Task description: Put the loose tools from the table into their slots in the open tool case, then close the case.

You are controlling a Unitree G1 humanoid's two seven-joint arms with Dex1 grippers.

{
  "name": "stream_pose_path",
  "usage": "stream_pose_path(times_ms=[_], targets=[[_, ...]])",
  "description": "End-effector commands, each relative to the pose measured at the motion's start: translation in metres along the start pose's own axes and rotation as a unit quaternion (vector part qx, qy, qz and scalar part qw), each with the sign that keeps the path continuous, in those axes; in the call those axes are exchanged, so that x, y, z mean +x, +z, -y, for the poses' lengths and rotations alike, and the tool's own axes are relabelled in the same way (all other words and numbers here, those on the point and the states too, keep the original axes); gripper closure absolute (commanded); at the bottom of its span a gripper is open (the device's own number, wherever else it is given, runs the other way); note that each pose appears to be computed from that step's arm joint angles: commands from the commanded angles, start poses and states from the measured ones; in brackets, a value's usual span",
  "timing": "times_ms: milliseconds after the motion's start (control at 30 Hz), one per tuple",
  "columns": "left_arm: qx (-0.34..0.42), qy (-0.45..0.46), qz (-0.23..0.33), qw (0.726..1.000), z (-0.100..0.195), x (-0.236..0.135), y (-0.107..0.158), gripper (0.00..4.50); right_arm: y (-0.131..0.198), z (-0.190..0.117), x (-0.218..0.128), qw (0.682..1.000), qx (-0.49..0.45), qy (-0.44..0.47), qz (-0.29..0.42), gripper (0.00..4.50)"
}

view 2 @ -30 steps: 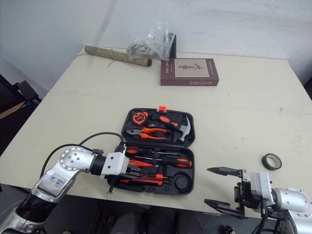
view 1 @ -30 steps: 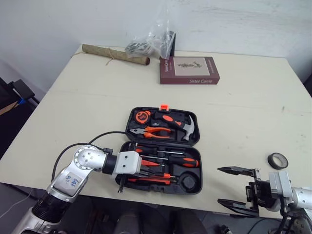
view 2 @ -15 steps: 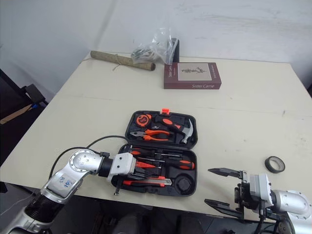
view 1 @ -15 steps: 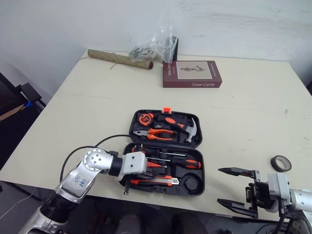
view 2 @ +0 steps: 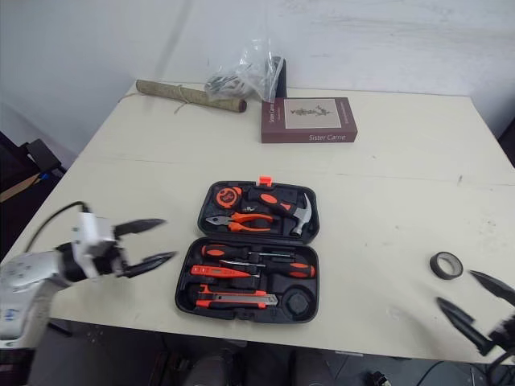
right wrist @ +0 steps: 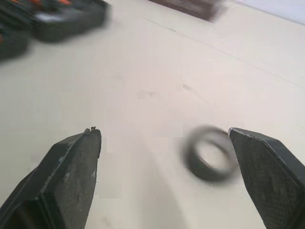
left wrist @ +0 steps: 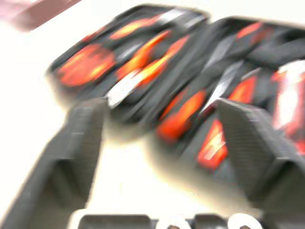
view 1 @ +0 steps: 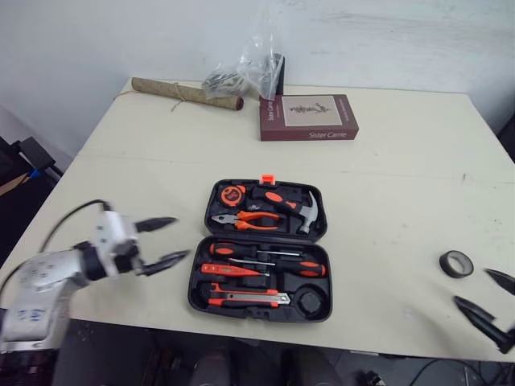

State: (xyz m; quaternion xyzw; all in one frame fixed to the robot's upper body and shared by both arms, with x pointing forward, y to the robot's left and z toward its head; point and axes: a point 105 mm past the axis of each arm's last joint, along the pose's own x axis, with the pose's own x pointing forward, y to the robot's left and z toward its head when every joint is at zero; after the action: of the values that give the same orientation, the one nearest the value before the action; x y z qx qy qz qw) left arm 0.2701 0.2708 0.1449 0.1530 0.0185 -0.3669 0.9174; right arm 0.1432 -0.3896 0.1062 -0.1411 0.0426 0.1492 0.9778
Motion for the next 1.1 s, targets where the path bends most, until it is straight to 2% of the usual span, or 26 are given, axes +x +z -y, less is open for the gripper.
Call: stream_pose_path(times_ms=[33, 167, 267, 367, 467, 533, 667, 733, 833, 900, 1033, 1100], targets=[[0.002, 0.156, -0.024, 0.988, -0.054, -0.058, -0.012, 0.02, -0.007, 0.031, -0.047, 0.989, -0.009, -0.142, -0.028, 0.00], [-0.015, 0.220, -0.076, 0.972, -0.071, -0.109, -0.038, 0.02, -0.019, 0.041, -0.084, 0.972, 0.003, -0.228, -0.059, 0.00], [-0.021, 0.232, -0.072, 0.970, -0.072, -0.119, -0.040, 0.02, -0.021, 0.046, -0.091, 0.961, 0.008, -0.268, -0.065, 0.00], [-0.018, 0.225, -0.060, 0.972, -0.068, -0.115, -0.036, 0.02, -0.018, 0.044, -0.083, 0.964, 0.005, -0.259, -0.058, 0.00], [-0.013, 0.193, -0.031, 0.981, -0.058, -0.095, -0.025, 0.02, -0.006, 0.048, -0.059, 0.968, -0.002, -0.245, -0.046, 0.00], [-0.006, 0.150, -0.004, 0.989, -0.046, -0.072, -0.011, 0.02, 0.014, 0.044, -0.032, 0.980, -0.017, -0.195, -0.019, 0.00], [-0.010, 0.040, 0.041, 0.998, -0.013, -0.029, 0.018, 0.02, 0.036, 0.042, 0.005, 0.989, 0.001, -0.133, -0.068, 0.00], [-0.005, -0.019, 0.061, 0.998, 0.006, -0.013, 0.030, 0.02, 0.051, 0.033, 0.021, 0.995, -0.001, -0.072, -0.075, 0.00], [0.002, -0.102, 0.092, 0.991, 0.035, 0.014, 0.052, 0.02, 0.067, 0.019, 0.048, 0.992, -0.022, 0.035, -0.123, 0.00], [0.007, -0.142, 0.110, 0.984, 0.051, 0.028, 0.065, 0.02, 0.067, 0.012, 0.059, 0.980, -0.026, 0.089, -0.175, 0.00], [0.014, -0.223, 0.143, 0.964, 0.084, 0.050, 0.090, 0.02, 0.068, 0.006, 0.081, 0.963, -0.019, 0.141, -0.227, 0.00], [0.021, -0.265, 0.154, 0.951, 0.103, 0.059, 0.099, 0.02, 0.060, 0.002, 0.086, 0.947, -0.016, 0.168, -0.275, 0.00]])
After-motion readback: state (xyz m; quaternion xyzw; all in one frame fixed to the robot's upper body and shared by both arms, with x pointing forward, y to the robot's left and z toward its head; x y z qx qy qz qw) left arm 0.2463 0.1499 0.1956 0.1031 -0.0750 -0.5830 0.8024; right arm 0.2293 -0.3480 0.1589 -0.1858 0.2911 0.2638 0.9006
